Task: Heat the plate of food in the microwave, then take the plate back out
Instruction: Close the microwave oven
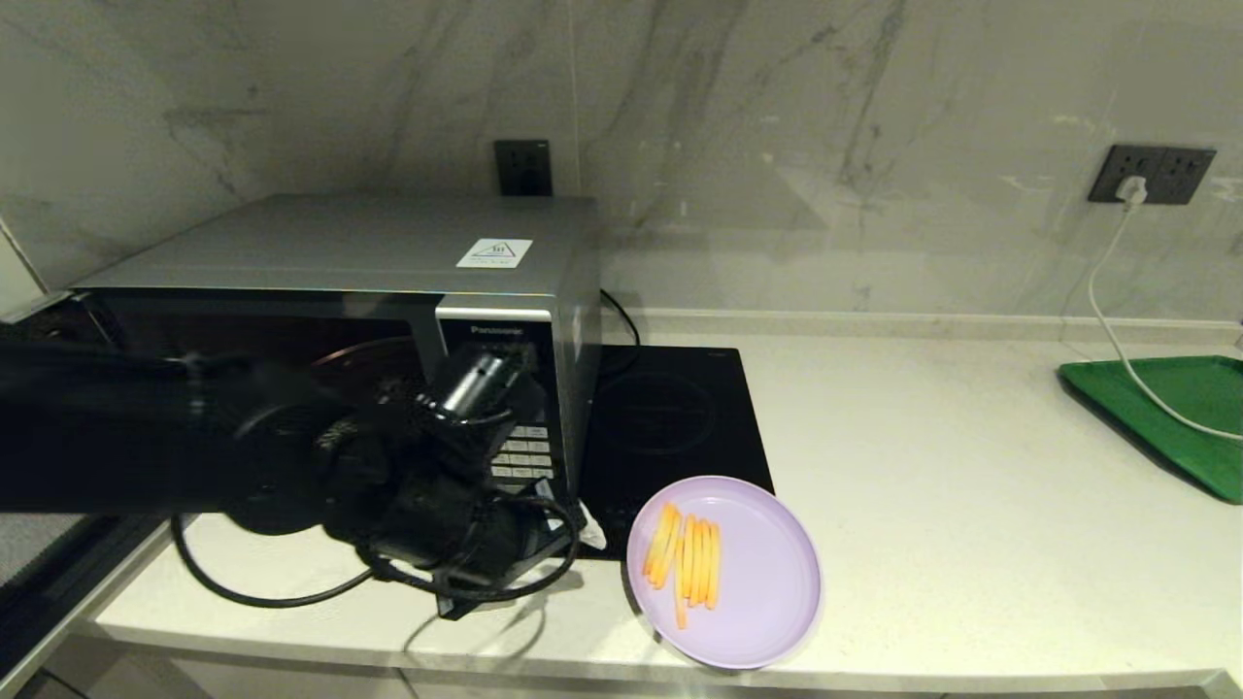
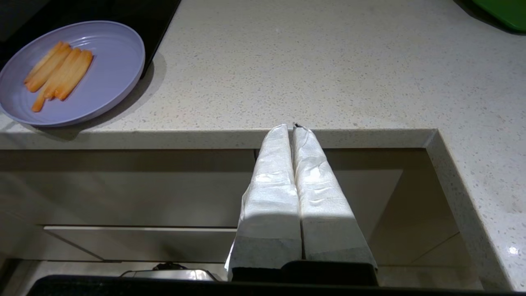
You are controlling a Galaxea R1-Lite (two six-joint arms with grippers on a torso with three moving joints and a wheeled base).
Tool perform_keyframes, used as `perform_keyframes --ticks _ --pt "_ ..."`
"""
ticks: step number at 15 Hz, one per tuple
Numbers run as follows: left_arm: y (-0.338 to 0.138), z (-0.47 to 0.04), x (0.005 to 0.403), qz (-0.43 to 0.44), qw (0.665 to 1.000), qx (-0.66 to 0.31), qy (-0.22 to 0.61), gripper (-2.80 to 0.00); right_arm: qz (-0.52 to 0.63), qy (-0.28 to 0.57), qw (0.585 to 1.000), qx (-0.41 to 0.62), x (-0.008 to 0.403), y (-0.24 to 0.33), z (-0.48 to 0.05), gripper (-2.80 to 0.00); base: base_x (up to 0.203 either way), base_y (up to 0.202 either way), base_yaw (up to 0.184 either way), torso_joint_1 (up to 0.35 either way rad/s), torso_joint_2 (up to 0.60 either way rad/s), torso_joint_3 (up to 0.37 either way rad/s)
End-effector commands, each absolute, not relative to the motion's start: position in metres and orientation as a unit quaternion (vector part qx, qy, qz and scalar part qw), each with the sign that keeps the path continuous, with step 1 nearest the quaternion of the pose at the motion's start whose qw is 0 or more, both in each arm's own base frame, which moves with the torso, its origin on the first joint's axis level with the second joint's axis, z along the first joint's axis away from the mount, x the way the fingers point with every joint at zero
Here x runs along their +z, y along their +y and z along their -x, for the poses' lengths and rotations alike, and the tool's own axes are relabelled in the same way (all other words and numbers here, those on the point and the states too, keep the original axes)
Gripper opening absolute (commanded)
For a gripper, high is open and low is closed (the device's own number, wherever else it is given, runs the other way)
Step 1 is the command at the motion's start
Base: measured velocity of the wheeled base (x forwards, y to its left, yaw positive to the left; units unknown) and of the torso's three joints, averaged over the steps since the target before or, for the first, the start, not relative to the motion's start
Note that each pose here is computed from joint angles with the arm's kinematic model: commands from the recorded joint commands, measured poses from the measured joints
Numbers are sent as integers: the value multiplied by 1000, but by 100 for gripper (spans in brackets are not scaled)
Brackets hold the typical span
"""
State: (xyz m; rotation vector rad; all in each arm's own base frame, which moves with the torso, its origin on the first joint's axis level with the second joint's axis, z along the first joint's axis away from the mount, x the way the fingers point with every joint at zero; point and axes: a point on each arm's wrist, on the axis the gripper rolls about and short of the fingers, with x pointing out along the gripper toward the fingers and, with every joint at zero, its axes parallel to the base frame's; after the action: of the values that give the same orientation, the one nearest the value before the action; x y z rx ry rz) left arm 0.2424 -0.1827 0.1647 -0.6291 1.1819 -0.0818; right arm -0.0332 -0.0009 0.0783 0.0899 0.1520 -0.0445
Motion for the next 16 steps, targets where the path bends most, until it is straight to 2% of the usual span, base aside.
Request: perform_keyframes --ticks 1,2,3,8,11,13,16 --pt "-135 -183 225 325 812 -84 478 0 -45 76 996 -22 78 -1 33 -280 0 0 0 0 0 0" --pt "-114 -164 238 324 825 -82 455 0 -45 76 996 -22 78 -1 33 -280 0 0 0 0 0 0" --pt "-88 -146 247 318 843 -65 428 -280 -45 76 996 -23 78 -1 33 -280 0 0 0 0 0 0" --pt "16 -114 281 263 910 150 283 -280 -45 76 996 -22 78 -1 33 -280 0 0 0 0 0 0" --pt "56 -107 340 163 940 232 187 -280 -45 76 996 -23 78 -1 33 -280 0 0 0 0 0 0" --pt "88 -128 371 92 947 272 141 -280 -45 76 996 -23 78 -1 33 -280 0 0 0 0 0 0" --pt "137 -160 383 37 933 337 121 -280 -45 76 996 -23 78 -1 33 -280 0 0 0 0 0 0"
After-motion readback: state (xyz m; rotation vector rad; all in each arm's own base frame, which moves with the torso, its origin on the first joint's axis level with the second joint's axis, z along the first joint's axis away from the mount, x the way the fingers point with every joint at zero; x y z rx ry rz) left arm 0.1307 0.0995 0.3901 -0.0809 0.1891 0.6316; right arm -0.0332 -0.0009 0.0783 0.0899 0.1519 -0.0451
